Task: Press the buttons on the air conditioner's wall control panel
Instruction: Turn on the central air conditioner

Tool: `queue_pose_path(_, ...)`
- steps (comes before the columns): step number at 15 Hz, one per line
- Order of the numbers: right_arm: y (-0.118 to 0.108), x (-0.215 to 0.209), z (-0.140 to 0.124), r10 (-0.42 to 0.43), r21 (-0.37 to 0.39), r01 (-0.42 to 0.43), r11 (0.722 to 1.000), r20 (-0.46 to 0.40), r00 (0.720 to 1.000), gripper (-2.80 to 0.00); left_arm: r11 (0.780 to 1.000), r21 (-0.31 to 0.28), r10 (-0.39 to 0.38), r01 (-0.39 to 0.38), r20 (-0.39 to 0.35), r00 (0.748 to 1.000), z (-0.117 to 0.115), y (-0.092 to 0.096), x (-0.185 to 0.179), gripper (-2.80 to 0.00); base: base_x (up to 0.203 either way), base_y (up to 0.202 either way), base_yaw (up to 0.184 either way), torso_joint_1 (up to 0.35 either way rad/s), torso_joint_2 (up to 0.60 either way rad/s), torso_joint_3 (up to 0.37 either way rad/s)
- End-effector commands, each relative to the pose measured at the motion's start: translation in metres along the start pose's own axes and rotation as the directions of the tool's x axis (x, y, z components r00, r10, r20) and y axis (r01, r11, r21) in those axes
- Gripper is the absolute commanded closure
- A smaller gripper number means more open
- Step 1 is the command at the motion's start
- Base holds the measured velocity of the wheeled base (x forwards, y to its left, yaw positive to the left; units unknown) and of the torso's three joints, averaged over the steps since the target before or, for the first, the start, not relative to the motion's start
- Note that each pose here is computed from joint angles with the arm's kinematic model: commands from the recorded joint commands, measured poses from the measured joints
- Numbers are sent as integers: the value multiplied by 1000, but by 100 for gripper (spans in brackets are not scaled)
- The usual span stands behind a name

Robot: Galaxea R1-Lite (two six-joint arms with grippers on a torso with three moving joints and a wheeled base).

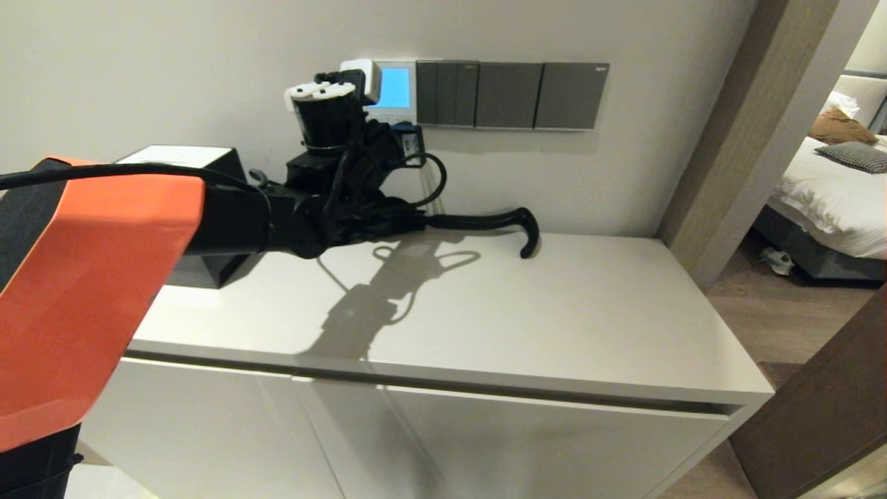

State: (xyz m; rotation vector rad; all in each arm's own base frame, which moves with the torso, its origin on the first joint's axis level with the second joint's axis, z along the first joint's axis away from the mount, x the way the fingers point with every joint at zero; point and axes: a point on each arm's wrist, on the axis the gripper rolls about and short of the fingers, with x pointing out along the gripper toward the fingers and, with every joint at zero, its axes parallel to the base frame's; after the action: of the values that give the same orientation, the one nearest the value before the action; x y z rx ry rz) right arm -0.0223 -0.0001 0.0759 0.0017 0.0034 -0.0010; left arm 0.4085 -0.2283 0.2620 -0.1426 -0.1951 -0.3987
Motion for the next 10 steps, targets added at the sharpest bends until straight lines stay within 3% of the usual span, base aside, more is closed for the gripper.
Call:
queue_pose_path(1,0,0,-1,0,0,0,1000,-3,1000,0,1000,-1,1,-1,1,1000,-4,0,3,0,0,0,0,0,0,0)
queue_pose_path(10,0,0,-1,-1,0,1,1000,-4,1000,0,1000,-3,8,-8,2,1000,-1,0,1,0,0,0,0,0,0,0)
